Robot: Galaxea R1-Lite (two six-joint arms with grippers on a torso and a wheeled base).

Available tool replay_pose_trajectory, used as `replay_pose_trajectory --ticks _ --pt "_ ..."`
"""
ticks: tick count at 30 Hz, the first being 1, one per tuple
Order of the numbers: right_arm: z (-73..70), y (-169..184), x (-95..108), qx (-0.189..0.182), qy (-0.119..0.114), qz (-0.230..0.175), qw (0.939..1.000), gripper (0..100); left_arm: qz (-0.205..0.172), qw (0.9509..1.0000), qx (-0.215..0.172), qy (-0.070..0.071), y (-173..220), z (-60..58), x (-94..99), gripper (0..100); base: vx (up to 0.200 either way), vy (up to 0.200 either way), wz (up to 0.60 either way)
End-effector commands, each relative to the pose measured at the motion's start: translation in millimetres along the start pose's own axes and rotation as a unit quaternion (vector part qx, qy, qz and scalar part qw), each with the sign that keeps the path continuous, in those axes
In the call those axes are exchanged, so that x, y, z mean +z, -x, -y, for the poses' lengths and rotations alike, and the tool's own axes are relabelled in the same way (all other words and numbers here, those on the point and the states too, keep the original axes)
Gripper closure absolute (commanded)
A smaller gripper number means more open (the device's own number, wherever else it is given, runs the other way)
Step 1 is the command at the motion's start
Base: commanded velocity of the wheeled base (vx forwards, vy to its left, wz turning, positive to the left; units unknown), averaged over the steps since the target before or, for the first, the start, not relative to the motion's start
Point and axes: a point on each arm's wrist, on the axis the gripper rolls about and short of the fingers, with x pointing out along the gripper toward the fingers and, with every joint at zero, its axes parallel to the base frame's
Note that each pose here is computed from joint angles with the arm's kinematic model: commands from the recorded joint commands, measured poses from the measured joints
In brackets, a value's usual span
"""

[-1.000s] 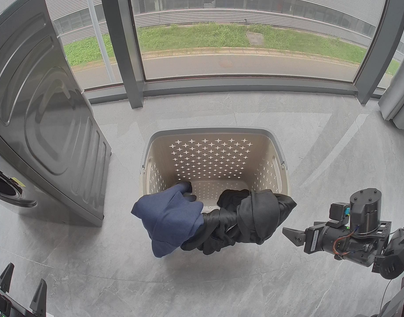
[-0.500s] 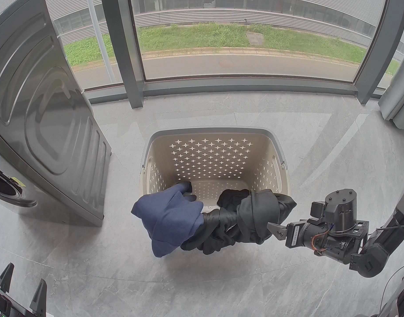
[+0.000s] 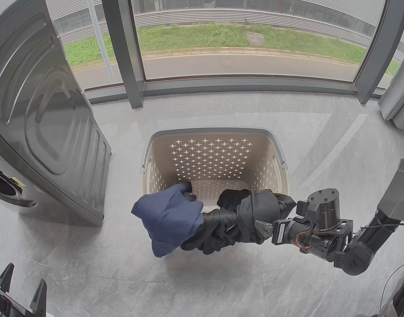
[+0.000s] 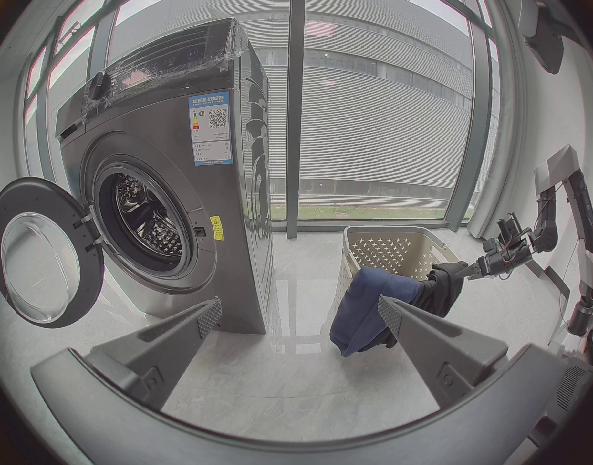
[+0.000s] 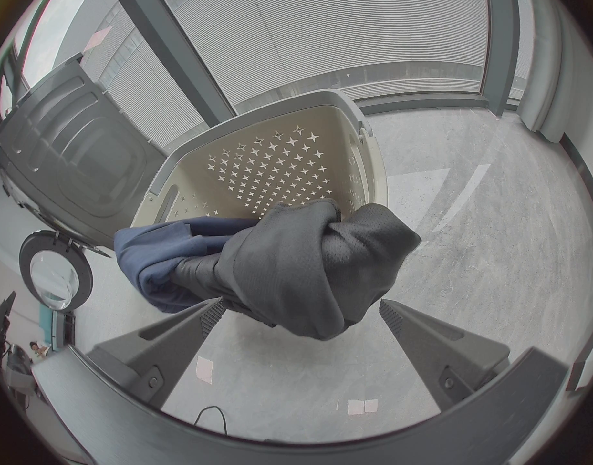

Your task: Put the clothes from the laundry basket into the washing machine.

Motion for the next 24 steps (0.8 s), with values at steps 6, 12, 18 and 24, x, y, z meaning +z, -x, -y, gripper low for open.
replay_pose_trajectory --ticks 6,12,18,24 --pt "-2.0 -23 -2 -0.011 -0.014 0.001 0.9998 0 -0.002 1.0000 0.000 0.000 0 -0.2 -4.7 0 0.000 0.000 0.00" --pt "-5.2 -27 3 -0.007 -0.021 0.010 0.9997 100 -0.002 1.0000 0.000 0.000 0 -0.2 -4.7 0 0.000 0.000 0.00" --pt "-5.9 -29 6 -0.006 -0.023 0.016 0.9996 100 -0.002 1.0000 0.000 0.000 0 -0.2 -4.7 0 0.000 0.000 0.00" --pt "-6.7 -25 3 -0.005 -0.021 0.011 0.9997 100 -0.002 1.0000 0.000 0.000 0 -0.2 -4.7 0 0.000 0.000 0.00"
